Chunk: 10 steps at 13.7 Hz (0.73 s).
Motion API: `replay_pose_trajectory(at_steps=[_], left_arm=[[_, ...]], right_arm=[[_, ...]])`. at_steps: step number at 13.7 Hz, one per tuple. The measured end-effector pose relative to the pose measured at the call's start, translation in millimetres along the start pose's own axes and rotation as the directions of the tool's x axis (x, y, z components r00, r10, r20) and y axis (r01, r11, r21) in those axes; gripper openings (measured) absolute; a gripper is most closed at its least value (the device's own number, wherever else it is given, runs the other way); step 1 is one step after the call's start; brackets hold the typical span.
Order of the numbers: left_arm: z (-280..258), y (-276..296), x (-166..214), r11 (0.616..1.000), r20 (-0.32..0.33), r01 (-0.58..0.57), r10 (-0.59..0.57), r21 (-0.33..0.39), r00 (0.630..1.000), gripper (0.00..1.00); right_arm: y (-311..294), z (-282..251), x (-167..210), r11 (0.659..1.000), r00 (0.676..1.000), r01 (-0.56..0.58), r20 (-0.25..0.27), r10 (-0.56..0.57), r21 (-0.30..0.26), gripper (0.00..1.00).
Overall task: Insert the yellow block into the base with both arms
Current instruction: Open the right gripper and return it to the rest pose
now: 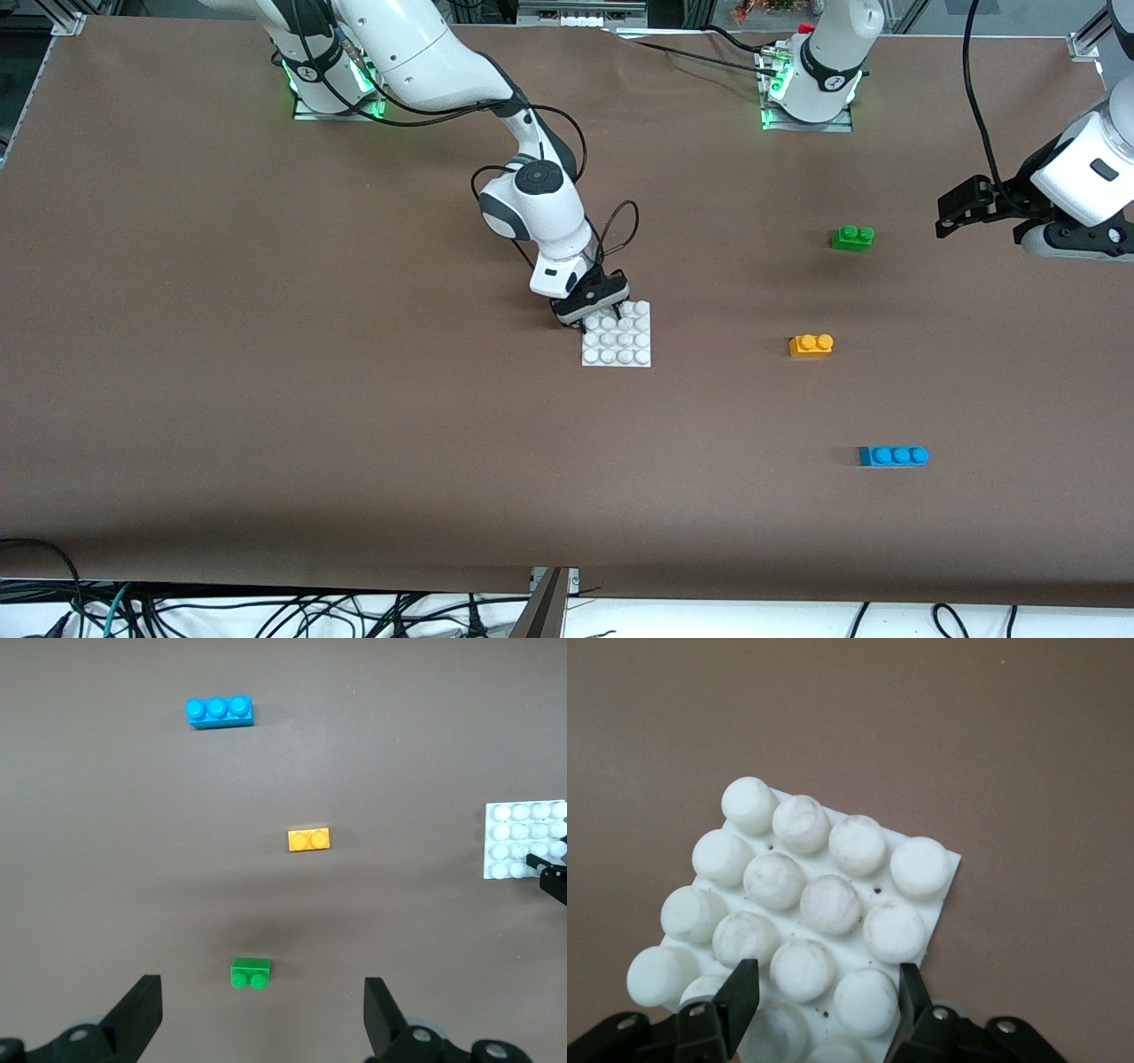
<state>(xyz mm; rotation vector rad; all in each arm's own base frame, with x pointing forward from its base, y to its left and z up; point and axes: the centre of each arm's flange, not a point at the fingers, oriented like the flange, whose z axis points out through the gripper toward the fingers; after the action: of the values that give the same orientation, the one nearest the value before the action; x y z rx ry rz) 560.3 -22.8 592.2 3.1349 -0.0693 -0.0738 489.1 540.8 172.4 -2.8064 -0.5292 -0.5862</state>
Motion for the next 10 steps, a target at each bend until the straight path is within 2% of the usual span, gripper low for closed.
replay_pose_trajectory(at_steps=[2,3,5,8,10], left_arm=[[0.0,0.0,0.0,1.0,0.0,0.0,0.0,0.0,1.0,1.0],[0.0,0.0,0.0,1.0,0.0,0.0,0.0,0.0,1.0,1.0],[0.0,0.1,0.0,1.0,0.0,0.0,0.0,0.0,1.0,1.0],[-0.1,0.1,0.0,1.0,0.0,0.0,0.0,0.0,1.0,1.0],[-0.1,0.1,0.0,1.0,0.0,0.0,0.0,0.0,1.0,1.0]], right_arm=[[0.1,-2.7,5.8,1.0,1.0,-0.003,-0.011,0.003,0.003,0.75],[1.0,-4.8,10.5,1.0,1.0,-0.007,-0.019,0.007,0.004,0.81],[9.1,-13.9,30.0,0.999,0.998,-0.041,-0.045,0.041,0.007,0.99],[34.2,-45.6,72.1,0.993,0.993,-0.116,-0.038,0.115,-0.027,1.0],[54.8,-79.0,97.4,0.982,0.986,-0.167,0.011,0.168,-0.084,1.0]])
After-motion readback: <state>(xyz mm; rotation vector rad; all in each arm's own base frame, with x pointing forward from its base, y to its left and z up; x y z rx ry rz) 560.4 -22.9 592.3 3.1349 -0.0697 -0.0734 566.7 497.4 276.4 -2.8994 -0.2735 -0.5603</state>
